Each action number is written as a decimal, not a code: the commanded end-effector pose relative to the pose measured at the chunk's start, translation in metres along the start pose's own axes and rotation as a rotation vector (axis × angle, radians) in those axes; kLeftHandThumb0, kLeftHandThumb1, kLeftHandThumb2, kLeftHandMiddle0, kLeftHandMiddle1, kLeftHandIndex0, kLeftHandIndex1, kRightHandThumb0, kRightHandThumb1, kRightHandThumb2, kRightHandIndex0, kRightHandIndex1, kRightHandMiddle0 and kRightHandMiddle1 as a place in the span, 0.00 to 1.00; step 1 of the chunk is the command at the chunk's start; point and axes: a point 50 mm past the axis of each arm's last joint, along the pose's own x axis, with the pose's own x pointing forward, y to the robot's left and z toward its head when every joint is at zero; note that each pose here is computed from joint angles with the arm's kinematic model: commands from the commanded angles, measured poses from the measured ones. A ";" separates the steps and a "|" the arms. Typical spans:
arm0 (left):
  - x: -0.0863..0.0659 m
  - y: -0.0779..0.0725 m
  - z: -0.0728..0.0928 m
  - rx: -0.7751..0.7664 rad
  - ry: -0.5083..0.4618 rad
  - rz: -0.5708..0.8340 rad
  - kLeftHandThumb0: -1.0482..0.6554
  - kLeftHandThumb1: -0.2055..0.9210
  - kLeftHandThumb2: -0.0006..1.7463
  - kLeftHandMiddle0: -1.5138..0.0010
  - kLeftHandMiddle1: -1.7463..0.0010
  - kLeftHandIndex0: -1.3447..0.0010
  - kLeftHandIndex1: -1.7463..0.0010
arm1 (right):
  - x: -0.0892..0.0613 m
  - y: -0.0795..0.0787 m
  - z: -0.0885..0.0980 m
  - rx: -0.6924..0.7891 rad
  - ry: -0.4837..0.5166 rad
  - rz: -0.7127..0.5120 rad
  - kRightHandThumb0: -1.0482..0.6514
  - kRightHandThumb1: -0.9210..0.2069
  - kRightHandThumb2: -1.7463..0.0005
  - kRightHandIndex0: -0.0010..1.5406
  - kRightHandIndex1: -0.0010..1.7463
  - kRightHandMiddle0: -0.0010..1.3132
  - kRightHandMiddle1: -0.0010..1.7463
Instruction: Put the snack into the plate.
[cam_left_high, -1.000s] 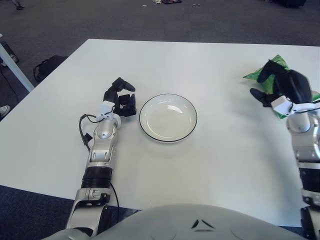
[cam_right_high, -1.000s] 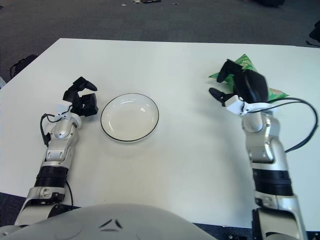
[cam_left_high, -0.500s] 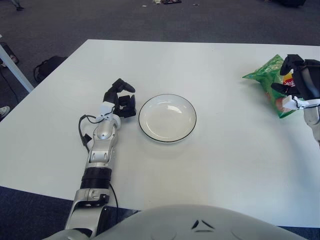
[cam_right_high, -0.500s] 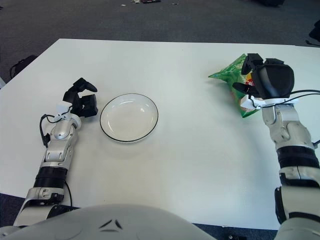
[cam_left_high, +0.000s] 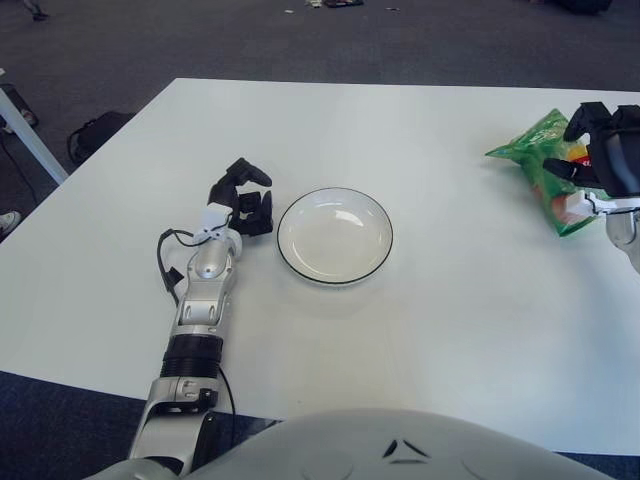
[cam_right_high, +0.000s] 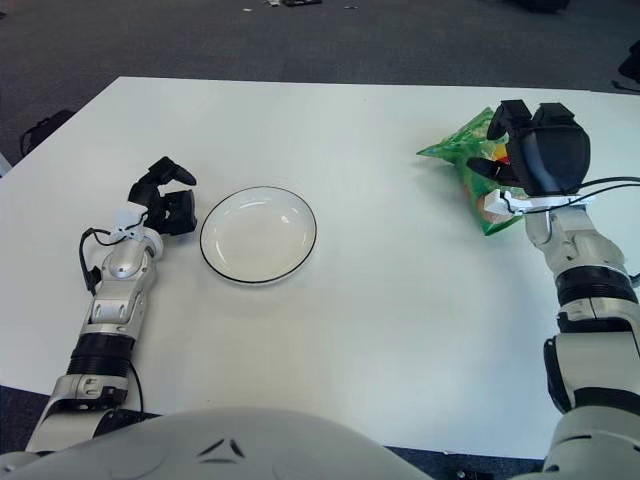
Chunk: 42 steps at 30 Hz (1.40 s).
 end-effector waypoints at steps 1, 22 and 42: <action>-0.024 0.001 -0.034 0.011 0.144 0.014 0.34 0.51 0.72 0.12 0.00 0.58 0.00 | 0.006 -0.001 -0.002 0.029 0.029 -0.023 0.40 0.03 0.68 0.25 0.92 0.17 1.00; -0.025 0.000 -0.034 0.002 0.148 0.016 0.35 0.52 0.71 0.12 0.00 0.59 0.00 | 0.007 0.004 -0.003 0.105 0.060 0.056 0.13 0.00 0.65 0.01 0.56 0.00 0.36; -0.027 0.001 -0.034 0.005 0.136 0.016 0.35 0.52 0.71 0.12 0.00 0.58 0.00 | 0.004 0.020 -0.002 0.187 0.146 0.346 0.07 0.00 0.51 0.00 0.01 0.00 0.00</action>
